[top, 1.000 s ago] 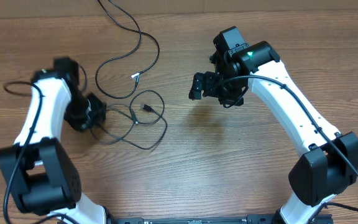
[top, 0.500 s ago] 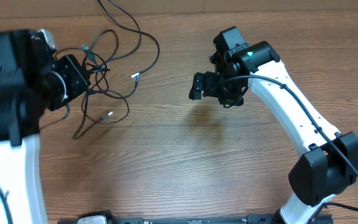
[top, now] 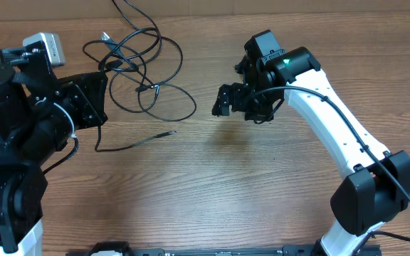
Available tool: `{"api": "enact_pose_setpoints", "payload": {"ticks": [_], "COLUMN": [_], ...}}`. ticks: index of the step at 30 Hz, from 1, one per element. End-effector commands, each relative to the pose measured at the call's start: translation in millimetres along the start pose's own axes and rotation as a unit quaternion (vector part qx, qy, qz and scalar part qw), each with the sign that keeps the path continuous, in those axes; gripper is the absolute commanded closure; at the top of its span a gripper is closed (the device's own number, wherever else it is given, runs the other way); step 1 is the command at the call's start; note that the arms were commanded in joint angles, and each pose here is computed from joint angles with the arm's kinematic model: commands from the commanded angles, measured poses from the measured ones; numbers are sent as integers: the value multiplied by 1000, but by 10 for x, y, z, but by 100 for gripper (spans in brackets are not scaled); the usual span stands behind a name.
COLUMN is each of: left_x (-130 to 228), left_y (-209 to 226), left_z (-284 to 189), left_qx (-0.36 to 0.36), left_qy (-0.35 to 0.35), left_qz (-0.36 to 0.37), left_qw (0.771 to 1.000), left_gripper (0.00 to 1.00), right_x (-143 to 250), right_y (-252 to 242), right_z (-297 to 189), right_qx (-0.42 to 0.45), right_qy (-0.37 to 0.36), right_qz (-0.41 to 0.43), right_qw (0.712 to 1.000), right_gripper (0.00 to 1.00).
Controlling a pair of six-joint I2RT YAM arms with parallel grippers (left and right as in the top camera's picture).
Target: Untangle cables
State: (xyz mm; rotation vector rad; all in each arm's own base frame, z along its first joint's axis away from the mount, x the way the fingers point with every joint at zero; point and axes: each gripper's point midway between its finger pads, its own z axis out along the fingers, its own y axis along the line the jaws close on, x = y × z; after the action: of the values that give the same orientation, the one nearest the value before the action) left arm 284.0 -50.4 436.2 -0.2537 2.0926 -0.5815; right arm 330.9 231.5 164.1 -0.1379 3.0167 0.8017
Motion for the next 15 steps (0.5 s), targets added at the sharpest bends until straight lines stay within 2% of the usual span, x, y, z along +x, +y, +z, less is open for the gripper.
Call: {"api": "enact_pose_setpoints", "payload": {"ticks": [1, 4, 9, 15], "left_x": [-39, 43, 293, 439], "left_y": [-26, -62, -17, -199], "left_z": [-4, 13, 47, 30], "left_qx": [2, 15, 6, 57], "left_qy": [-4, 18, 76, 124], "left_qz": [-23, -55, -118, -132], "left_qw": [1000, 998, 990, 982], "left_gripper": [96, 96, 96, 96], "right_x": [111, 173, 310, 278], "right_y": [266, 441, 854, 944], "right_z": [4, -50, -250, -264], "right_qx": [-76, -135, -273, -290], "right_qy": [29, 42, 48, 32], "right_qz": [-39, -77, -179, -214], "right_qw": [996, 987, 944, 932], "right_gripper": [10, 2, 0, 0]}}
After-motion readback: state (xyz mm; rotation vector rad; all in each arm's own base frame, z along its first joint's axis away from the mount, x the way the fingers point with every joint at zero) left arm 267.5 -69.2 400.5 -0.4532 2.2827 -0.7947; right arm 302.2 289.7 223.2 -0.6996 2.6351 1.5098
